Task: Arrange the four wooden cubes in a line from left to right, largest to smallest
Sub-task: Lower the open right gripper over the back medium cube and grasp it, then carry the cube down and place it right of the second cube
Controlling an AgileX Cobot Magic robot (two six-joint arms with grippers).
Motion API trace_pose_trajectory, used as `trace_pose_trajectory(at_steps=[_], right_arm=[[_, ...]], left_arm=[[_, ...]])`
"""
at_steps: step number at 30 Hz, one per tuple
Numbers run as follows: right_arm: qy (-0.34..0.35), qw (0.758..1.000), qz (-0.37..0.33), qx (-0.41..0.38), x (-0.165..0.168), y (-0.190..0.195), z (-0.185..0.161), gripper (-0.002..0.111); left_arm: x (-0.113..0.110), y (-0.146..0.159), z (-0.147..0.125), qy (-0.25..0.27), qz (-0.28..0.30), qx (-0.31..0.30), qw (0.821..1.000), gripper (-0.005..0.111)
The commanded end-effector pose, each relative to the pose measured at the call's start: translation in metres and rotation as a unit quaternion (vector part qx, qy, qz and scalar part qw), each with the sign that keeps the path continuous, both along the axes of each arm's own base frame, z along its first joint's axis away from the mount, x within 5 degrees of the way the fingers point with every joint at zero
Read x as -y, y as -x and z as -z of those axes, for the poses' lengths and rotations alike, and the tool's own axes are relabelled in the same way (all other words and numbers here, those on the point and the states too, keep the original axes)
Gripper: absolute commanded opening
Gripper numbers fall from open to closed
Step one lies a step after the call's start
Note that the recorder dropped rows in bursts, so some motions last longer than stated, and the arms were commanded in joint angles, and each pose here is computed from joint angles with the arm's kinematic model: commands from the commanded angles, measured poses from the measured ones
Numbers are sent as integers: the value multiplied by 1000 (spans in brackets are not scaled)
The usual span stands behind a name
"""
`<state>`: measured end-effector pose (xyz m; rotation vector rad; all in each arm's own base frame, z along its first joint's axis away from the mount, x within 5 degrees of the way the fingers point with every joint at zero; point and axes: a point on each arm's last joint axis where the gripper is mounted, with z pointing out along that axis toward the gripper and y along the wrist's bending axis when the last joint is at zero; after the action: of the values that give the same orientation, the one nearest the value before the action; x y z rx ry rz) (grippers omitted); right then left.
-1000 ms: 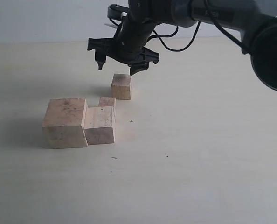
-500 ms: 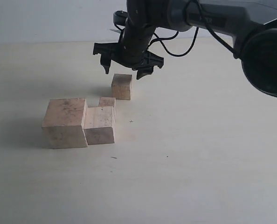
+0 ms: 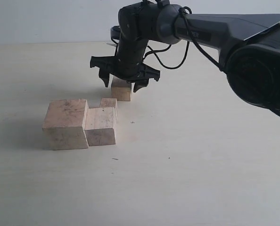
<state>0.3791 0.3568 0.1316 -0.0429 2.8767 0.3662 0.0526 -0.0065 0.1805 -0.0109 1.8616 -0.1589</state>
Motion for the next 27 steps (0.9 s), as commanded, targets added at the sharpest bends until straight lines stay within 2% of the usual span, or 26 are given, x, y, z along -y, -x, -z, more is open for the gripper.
trace_pose_trajectory(at_steps=[1, 4, 7, 11, 14, 17, 19, 21, 24, 27], right_arm=[[29, 1000, 13, 2, 6, -2, -3, 52], [27, 1000, 12, 3, 6, -1, -5, 29], [13, 999, -33, 10, 3, 1, -16, 1], [11, 994, -103, 39, 6, 6, -51, 0], [48, 983, -162, 74, 17, 10, -86, 0], [84, 962, -237, 107, 32, 16, -122, 0], [106, 938, -306, 123, 43, 21, -143, 0], [126, 915, -361, 130, 53, 24, -156, 0], [135, 892, -406, 145, 62, 20, -163, 0], [101, 890, -426, 132, 68, 15, -158, 0]], left_arm=[[0, 0, 0, -1, 2, 8, 1000, 0], [0, 0, 0, -1, 2, 8, 1000, 0], [0, 0, 0, -1, 2, 8, 1000, 0], [0, 0, 0, -1, 2, 8, 1000, 0], [0, 0, 0, -1, 2, 8, 1000, 0], [0, 0, 0, -1, 2, 8, 1000, 0], [0, 0, 0, -1, 2, 8, 1000, 0], [0, 0, 0, -1, 2, 8, 1000, 0], [0, 0, 0, -1, 2, 8, 1000, 0], [0, 0, 0, -1, 2, 8, 1000, 0]])
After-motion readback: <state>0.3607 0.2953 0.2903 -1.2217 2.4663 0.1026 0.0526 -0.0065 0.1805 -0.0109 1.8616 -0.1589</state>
